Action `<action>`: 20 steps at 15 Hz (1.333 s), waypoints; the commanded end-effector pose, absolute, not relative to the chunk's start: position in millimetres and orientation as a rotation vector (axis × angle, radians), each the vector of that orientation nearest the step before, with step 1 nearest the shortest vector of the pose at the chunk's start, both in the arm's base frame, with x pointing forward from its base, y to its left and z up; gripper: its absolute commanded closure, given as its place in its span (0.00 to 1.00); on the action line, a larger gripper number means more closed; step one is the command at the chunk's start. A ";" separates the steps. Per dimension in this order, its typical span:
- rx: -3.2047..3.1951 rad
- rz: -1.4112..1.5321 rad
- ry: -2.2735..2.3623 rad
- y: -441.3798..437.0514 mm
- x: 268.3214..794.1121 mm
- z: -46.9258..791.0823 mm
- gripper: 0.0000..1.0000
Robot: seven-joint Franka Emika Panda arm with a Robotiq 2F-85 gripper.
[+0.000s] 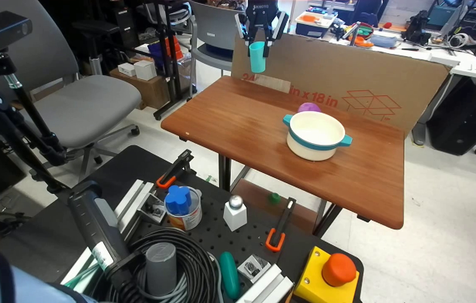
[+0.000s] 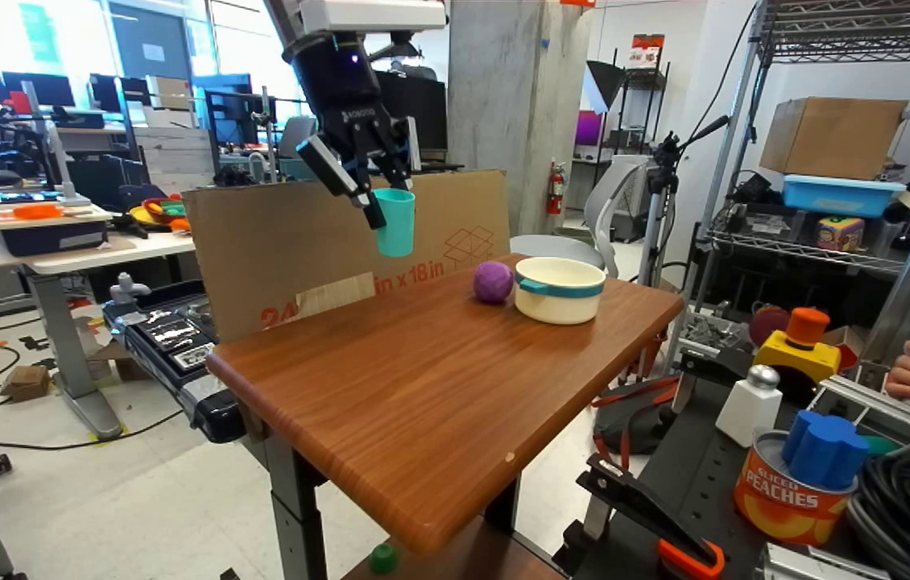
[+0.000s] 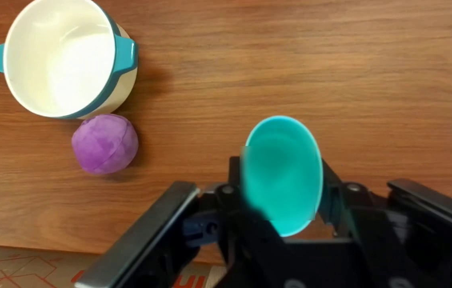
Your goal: Move the cup backwards
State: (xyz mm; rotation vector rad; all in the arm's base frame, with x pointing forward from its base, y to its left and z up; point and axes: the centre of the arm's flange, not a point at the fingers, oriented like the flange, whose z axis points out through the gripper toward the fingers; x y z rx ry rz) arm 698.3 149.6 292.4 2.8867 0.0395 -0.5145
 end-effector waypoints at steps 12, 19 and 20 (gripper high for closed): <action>2.991 -0.506 -0.244 132.9 746.8 195.7 0.82; 2.985 -0.505 -0.157 149.0 711.7 220.9 0.02; 2.981 -0.483 -0.129 152.2 700.3 228.2 0.00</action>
